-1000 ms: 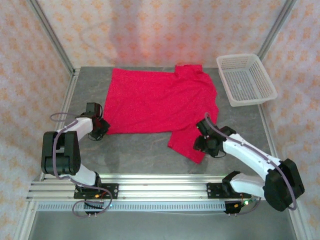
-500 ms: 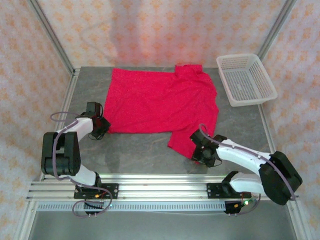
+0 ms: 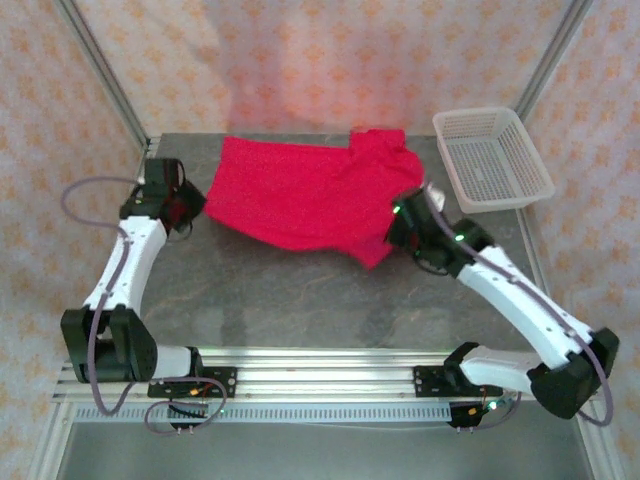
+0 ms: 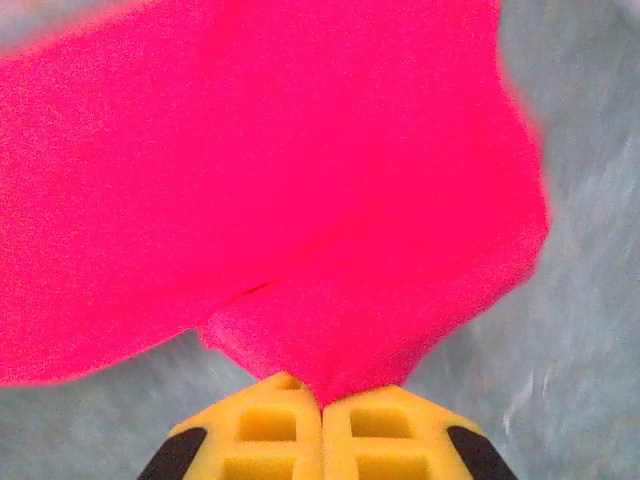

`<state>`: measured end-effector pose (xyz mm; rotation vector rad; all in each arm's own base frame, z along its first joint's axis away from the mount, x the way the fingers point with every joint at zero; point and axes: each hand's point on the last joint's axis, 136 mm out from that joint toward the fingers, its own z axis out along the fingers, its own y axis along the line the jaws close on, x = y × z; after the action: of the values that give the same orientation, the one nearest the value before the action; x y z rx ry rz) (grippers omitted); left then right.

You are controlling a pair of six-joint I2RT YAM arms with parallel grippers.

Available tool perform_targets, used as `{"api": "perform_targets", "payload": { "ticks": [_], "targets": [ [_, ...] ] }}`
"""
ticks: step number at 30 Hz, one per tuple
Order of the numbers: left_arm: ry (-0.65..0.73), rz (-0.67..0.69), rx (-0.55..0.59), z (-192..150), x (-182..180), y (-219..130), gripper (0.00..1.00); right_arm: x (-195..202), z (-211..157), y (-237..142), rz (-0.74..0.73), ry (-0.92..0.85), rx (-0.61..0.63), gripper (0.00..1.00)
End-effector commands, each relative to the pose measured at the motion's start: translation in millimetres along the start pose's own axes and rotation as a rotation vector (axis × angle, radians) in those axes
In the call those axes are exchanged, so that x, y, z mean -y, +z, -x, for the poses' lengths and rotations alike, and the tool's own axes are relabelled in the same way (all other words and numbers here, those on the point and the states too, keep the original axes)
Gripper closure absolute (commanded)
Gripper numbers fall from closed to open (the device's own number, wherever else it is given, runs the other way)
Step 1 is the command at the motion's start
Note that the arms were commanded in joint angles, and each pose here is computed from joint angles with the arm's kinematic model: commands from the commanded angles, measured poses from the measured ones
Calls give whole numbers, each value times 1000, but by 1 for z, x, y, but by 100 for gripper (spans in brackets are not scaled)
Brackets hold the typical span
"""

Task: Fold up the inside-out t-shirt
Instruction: Turn over the T-shirt at the center of the table.

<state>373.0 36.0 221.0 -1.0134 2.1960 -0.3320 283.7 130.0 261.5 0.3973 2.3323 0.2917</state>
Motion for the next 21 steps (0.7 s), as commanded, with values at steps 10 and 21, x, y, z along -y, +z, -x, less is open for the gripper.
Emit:
{"api": "perform_targets", "payload": {
  "ticks": [10, 21],
  "targets": [
    [62, -347, 465, 88, 78, -259, 100, 9, 150, -230, 180, -25, 523, 100],
    [129, -584, 596, 95, 114, -376, 100, 36, 189, -368, 353, 55, 806, 100]
  ]
}}
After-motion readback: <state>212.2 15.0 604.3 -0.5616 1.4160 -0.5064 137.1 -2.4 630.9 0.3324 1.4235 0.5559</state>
